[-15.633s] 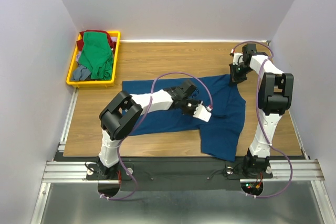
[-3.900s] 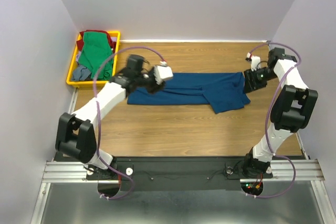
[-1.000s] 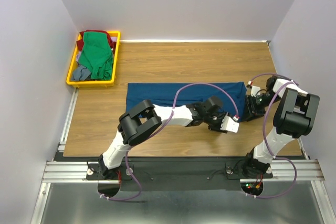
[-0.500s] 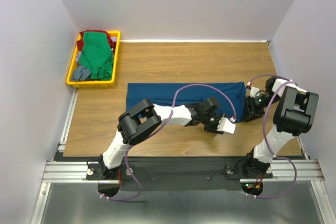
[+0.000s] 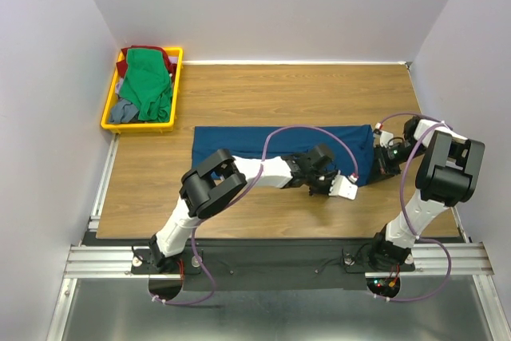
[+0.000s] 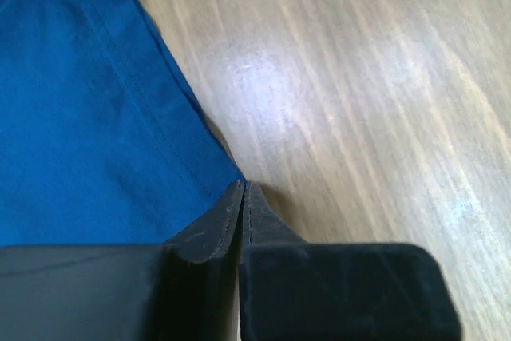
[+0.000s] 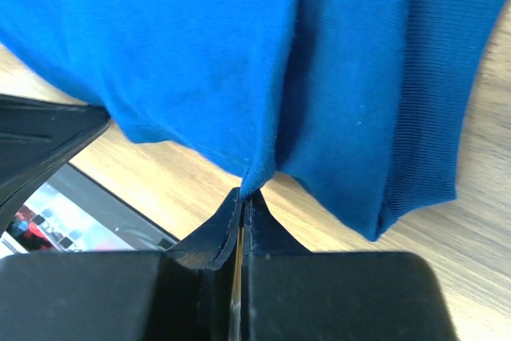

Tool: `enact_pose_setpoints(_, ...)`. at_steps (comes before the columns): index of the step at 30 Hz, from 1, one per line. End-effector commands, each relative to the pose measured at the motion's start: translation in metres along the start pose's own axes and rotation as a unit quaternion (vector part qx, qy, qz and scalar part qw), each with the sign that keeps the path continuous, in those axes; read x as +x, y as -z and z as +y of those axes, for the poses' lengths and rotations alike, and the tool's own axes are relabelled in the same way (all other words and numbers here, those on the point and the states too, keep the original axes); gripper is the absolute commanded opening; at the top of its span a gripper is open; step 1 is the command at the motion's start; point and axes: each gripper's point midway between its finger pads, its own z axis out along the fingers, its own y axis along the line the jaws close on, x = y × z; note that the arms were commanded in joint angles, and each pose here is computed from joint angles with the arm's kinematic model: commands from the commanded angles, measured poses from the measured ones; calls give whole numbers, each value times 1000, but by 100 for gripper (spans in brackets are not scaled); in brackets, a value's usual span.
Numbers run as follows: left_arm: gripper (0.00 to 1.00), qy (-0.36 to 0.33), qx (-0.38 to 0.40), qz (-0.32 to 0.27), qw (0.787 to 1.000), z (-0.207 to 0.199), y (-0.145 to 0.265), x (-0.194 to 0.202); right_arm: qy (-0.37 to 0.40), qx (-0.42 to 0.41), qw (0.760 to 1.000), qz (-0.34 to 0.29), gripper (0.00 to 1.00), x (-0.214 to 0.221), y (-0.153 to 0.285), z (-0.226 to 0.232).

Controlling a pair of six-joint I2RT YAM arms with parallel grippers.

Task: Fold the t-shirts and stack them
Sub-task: Fold the tshirt

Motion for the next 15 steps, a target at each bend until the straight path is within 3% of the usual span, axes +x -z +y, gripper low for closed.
enact_pose_setpoints(1, 0, 17, -9, -11, 1000, 20, 12, -12, 26, -19, 999, -43, 1, -21, 23, 18)
enact_pose_setpoints(9, 0, 18, -46, -59, 997, 57, 55, -48, 57, -54, 993, -91, 0, -54, 51, 41)
enact_pose_setpoints(15, 0, 57, -91, -96, 990, 107, 98, -56, 62, -78, 987, -123, 1, -87, 65, 48)
